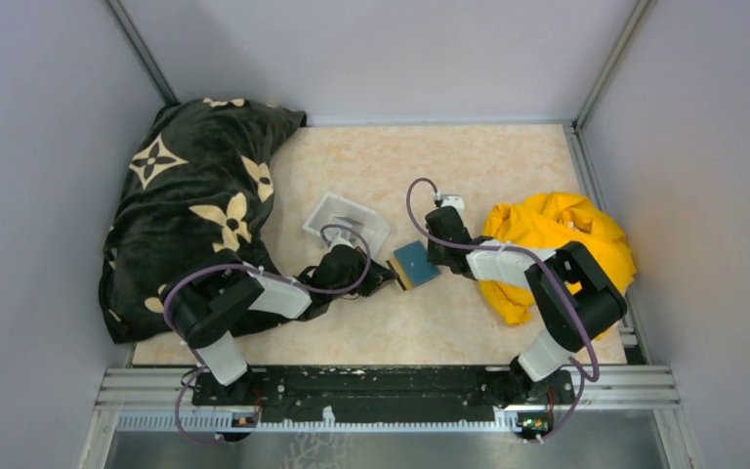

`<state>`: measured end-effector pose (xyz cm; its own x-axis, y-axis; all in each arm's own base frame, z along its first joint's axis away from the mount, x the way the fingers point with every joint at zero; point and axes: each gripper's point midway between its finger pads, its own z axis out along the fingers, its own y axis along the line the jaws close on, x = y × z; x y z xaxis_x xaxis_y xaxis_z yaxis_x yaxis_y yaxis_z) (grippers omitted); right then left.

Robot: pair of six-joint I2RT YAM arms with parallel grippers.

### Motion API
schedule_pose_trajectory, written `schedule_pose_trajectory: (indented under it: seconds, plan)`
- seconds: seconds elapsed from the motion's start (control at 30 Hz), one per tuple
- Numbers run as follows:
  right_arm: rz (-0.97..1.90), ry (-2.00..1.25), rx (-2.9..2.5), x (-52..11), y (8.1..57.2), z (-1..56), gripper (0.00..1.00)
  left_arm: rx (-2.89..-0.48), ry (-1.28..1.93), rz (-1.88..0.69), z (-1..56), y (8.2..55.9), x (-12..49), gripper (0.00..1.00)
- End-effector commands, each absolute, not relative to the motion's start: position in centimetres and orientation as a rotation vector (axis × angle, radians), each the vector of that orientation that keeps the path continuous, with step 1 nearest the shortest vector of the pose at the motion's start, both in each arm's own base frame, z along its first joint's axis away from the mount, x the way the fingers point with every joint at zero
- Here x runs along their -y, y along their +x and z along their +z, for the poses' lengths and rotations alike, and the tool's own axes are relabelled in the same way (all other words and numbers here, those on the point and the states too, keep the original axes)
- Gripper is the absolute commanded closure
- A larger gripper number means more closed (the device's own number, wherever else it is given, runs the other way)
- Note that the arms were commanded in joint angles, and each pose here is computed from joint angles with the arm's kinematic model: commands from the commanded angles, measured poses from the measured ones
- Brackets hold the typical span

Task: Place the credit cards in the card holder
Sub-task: Open the card holder at the center of the board.

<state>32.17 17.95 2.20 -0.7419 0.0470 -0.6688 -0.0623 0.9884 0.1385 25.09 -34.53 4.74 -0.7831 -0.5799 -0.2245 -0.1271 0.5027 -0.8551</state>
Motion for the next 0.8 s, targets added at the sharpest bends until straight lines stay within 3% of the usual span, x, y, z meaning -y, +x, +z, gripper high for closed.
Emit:
schedule_pose_trajectory:
  seconds: [0.0,0.77]
  plan:
    - [0.186,-0.051,-2.500,-17.9,30.0,-0.4,0.92,-2.259,-0.554,-1.220,4.6,25.5,35.1,1.00]
    - [0.209,-0.077,-2.524,-18.2,29.5,-1.0,0.92,-2.259,-0.494,-1.194,4.6,26.8,36.5,1.00]
